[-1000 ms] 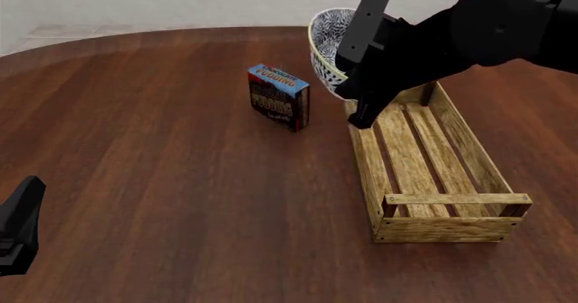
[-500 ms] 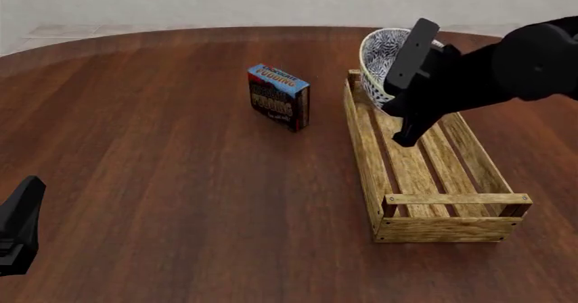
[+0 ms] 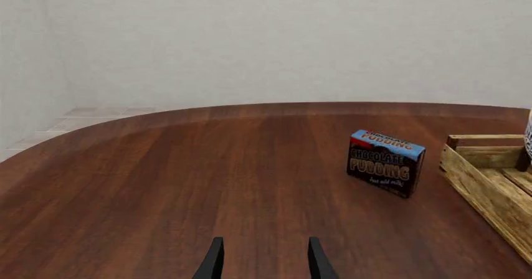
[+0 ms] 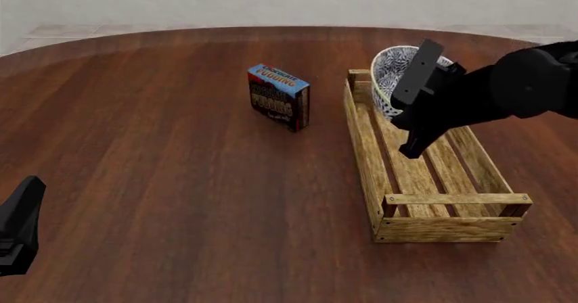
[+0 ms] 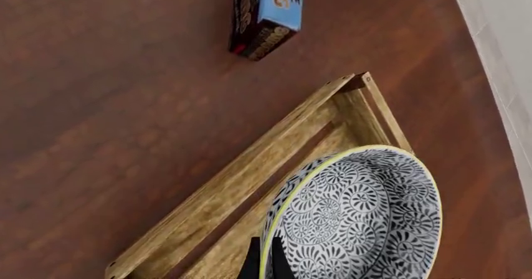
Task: Pick up the bowl on the left and put it in the tray.
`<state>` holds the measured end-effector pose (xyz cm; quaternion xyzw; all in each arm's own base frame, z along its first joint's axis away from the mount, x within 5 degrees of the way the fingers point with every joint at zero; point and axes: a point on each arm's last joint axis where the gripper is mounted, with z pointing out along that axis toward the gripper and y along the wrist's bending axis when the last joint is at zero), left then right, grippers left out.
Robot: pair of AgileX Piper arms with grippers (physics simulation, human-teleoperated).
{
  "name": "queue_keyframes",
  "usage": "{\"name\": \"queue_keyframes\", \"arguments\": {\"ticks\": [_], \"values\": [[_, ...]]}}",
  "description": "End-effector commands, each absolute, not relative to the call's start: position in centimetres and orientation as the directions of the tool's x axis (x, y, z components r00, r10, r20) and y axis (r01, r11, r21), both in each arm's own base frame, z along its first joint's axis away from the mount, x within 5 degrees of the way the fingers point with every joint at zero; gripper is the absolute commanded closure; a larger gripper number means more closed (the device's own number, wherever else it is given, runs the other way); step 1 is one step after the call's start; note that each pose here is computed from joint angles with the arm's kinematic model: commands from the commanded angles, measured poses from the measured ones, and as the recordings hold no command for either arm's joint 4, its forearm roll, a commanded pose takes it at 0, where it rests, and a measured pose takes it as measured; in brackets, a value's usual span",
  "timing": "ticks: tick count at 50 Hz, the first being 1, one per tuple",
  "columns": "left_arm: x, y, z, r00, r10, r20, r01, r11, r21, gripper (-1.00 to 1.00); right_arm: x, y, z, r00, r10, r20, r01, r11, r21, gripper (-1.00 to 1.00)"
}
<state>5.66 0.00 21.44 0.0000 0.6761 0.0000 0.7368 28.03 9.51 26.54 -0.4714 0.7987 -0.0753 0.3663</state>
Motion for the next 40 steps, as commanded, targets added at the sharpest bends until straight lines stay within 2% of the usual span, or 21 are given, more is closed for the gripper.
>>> {"name": "queue_keyframes", "arguments": {"ticks": [1,40], "values": [[5.7,0.0,21.4,0.086,0.0,-0.996,0.0,1.0,0.0,-1.0,28.5,9.3,25.7,-0.311,-0.8,-0.513,-0.692,0.56,-0.456,1.0],[5.7,0.0,21.4,0.086,0.0,-0.996,0.0,1.0,0.0,-1.0,30.1,9.4,21.4,-0.369,-0.793,-0.485,-0.704,0.579,-0.411,1.0]]}}
